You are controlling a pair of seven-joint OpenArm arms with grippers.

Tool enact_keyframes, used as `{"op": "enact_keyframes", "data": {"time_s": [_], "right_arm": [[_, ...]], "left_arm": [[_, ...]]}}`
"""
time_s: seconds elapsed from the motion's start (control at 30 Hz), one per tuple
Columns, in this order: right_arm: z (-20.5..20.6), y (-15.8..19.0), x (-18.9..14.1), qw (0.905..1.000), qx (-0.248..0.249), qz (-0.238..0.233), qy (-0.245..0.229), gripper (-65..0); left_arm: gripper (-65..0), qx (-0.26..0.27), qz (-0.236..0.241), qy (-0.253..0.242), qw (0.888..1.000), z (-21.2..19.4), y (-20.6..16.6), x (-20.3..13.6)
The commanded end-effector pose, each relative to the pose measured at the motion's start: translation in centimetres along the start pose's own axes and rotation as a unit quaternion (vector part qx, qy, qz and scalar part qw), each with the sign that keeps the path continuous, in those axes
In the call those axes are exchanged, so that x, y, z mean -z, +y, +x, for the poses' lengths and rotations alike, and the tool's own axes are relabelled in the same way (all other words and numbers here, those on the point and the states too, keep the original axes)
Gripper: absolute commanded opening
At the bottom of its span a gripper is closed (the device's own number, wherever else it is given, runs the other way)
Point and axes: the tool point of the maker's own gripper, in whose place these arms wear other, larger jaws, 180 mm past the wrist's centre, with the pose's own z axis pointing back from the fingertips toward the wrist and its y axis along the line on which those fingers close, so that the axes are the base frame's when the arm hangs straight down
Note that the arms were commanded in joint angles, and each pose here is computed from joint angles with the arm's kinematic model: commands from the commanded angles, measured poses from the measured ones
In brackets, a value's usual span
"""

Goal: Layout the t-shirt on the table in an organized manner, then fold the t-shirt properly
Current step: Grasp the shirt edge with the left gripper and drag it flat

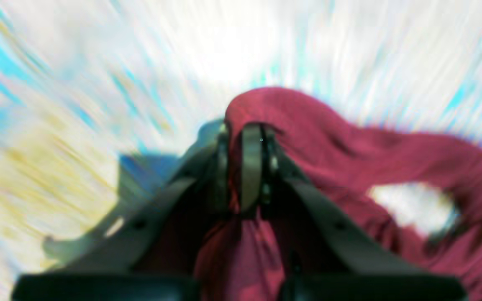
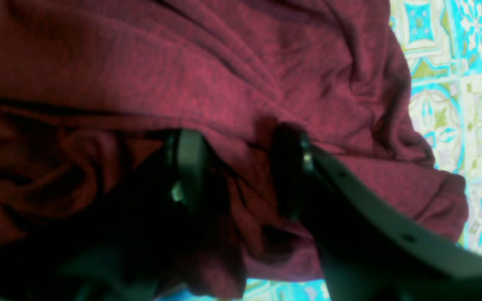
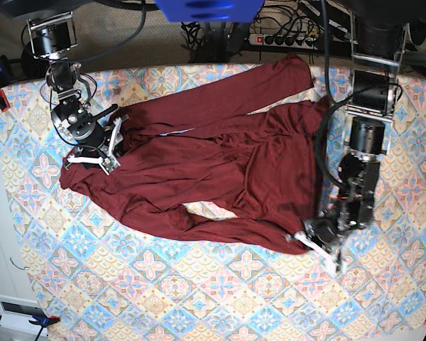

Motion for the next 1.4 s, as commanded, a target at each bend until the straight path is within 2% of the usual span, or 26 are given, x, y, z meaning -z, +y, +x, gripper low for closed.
{"op": "enact_keyframes", "data": {"time_s": [0.0, 0.1, 0.37, 0.53, 0.67, 0.77, 0.83, 0.97, 1.07, 1.17, 1.37], "right_arm": [[0.6, -1.3, -0.3, 0.9998, -0.007, -0.016, -0.007, -40.3], [0.5, -1.3, -0.3, 0.9998, -0.007, -0.015, -0.005, -40.3], [0.5, -1.3, -0.3, 0.9998, -0.007, -0.015, -0.006, -40.3], [0.3, -1.3, -0.2, 0.9999, -0.006, -0.015, -0.003, -40.3], [0.4, -1.3, -0.2, 0.9999, -0.007, -0.015, -0.004, -40.3], [0.4, -1.3, -0.2, 0.9999, -0.007, -0.015, -0.004, -40.3], [0.6, -1.3, -0.3, 0.9998, -0.008, -0.015, -0.007, -40.3], [0.6, -1.3, -0.3, 0.9998, -0.008, -0.015, -0.007, -40.3], [1.7, -1.3, -0.6, 0.9995, -0.013, -0.017, -0.022, -40.3], [2.6, -0.7, -1.3, 0.9990, -0.019, -0.015, -0.036, -40.3], [5.1, 0.1, -3.1, 0.9965, -0.033, -0.015, -0.075, -40.3]], "left_arm": [[-65.0, -0.004, 0.005, -0.039, 0.999, 3.3, 0.8, -1.1], [-65.0, -0.012, 0.021, -0.067, 0.997, 6.2, 2.8, -2.4], [-65.0, -0.004, 0.068, -0.093, 0.993, 9.4, 7.3, -5.0], [-65.0, -0.007, 0.115, -0.099, 0.988, 9.5, 11.9, -6.4], [-65.0, -0.032, 0.164, -0.070, 0.983, 7.2, 17.0, -7.1], [-65.0, -0.031, 0.176, -0.068, 0.982, 7.2, 18.1, -7.8], [-60.4, -0.029, 0.188, -0.051, 0.980, 5.3, 19.3, -8.0], [-43.3, -0.028, 0.191, -0.032, 0.981, 3.7, 19.7, -7.9], [-35.0, -0.030, 0.189, -0.026, 0.981, 2.6, 19.7, -7.6], [-34.3, -0.028, 0.175, -0.024, 0.984, 2.0, 18.7, -7.4], [-34.3, 0.000, 0.081, -0.017, 0.997, 0.2, 12.2, -8.2]]}}
